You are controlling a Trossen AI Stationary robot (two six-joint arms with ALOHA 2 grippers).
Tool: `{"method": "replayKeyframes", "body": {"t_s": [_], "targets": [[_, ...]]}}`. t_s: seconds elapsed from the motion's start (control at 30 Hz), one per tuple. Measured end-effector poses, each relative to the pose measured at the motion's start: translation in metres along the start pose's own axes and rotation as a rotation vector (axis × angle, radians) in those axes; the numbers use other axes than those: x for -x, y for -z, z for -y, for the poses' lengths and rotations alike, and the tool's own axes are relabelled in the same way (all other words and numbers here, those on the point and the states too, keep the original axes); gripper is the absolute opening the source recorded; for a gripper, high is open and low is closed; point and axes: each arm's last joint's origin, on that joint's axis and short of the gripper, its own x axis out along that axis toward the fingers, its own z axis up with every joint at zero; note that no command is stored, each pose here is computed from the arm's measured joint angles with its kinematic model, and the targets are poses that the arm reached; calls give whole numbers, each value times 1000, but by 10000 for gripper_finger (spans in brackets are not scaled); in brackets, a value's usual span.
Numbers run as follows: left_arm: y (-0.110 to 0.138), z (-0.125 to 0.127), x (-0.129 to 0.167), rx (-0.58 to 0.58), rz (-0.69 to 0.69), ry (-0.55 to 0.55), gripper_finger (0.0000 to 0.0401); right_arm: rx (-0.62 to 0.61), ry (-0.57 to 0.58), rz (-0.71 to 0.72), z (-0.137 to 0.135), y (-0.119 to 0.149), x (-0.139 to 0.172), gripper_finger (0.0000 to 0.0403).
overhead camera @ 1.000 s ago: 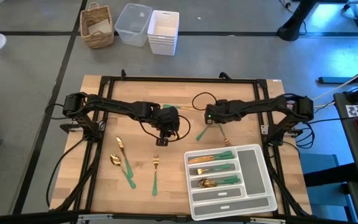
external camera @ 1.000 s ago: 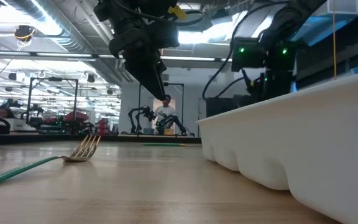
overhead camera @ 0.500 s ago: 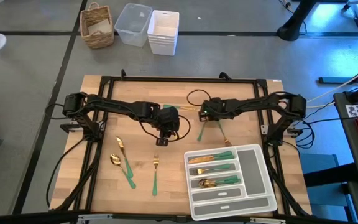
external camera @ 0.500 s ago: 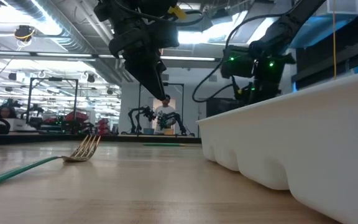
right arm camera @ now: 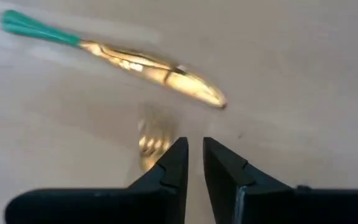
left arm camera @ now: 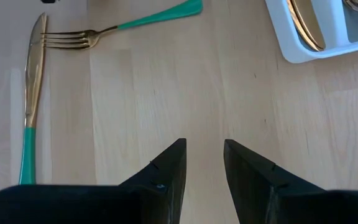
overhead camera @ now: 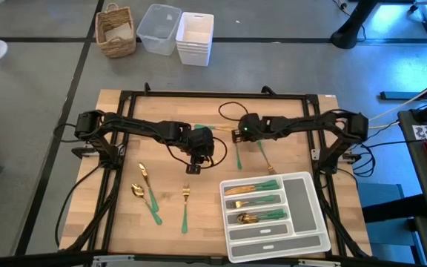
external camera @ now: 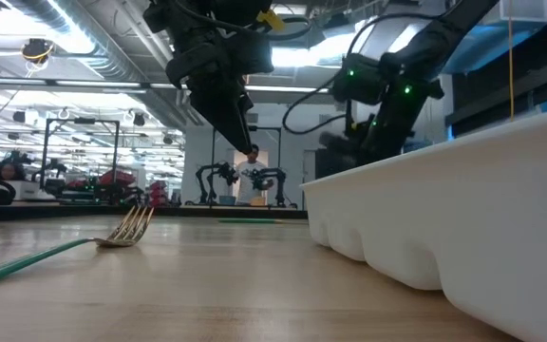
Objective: Sort silverware
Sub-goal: Put the top left green fork into the silverware tray
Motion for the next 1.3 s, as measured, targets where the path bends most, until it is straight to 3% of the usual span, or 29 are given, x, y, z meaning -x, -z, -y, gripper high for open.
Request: {"method": "replayKeyframes", "body": {"t_s": [0.27, 0.93, 1.3], "targets": [[0, 0, 0, 0, 2, 0, 102, 60, -42, -25, -15, 23, 4, 51], [0, 0, 0, -7, 2, 0, 102, 144, -125, -49, -22, 24, 4, 52], [0, 0, 0, -5, 2, 0, 102, 143, -132, -61, -22, 25, 4, 121]]}}
